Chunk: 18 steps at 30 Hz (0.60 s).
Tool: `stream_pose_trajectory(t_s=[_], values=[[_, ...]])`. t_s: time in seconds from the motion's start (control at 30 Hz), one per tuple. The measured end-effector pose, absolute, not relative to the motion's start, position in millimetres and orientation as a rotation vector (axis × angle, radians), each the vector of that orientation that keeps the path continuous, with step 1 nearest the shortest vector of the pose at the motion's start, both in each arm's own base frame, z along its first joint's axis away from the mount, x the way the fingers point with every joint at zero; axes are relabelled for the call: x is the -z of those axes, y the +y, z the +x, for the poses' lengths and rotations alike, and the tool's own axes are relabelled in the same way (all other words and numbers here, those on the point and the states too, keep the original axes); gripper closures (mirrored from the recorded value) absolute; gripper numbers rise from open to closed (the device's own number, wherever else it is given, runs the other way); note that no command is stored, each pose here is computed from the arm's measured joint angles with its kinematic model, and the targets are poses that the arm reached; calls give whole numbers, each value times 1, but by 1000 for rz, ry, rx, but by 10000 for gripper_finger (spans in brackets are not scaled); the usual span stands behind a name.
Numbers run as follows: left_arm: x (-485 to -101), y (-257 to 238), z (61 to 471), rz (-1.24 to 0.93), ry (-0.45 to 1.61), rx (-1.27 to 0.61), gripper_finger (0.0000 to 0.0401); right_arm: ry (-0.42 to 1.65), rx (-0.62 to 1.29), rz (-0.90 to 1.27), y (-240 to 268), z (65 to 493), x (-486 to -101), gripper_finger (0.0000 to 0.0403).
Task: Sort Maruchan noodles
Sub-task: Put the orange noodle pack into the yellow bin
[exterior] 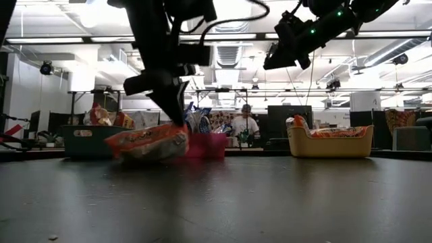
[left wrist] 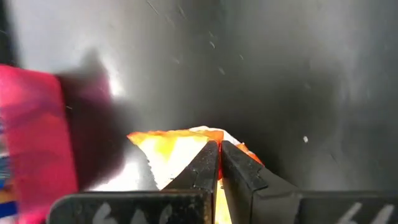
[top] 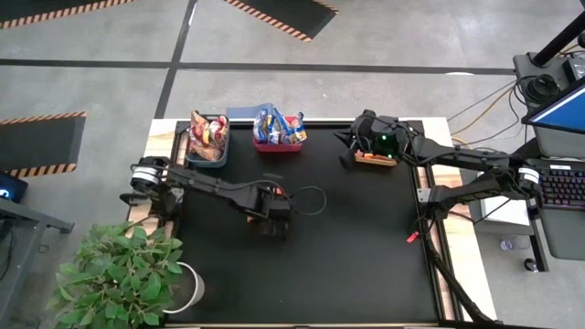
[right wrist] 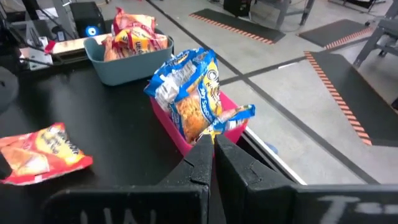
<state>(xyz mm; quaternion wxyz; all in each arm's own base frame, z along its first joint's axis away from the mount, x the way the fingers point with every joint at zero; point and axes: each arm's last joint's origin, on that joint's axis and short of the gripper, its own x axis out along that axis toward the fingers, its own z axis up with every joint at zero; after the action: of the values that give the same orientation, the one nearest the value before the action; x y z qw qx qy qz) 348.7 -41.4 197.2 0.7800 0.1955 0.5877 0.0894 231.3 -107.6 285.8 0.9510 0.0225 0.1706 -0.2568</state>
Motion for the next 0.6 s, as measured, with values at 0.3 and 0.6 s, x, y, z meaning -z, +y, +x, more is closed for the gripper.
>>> stream_pose_trajectory(t_s=[0.3, 0.6], values=[[-191, -38, 351, 334, 1254, -117, 381, 348, 526, 68, -107, 231, -285, 394], [-201, -35, 344, 363, 1347, -85, 285, 389, 528, 91, -107, 230, -281, 394]])
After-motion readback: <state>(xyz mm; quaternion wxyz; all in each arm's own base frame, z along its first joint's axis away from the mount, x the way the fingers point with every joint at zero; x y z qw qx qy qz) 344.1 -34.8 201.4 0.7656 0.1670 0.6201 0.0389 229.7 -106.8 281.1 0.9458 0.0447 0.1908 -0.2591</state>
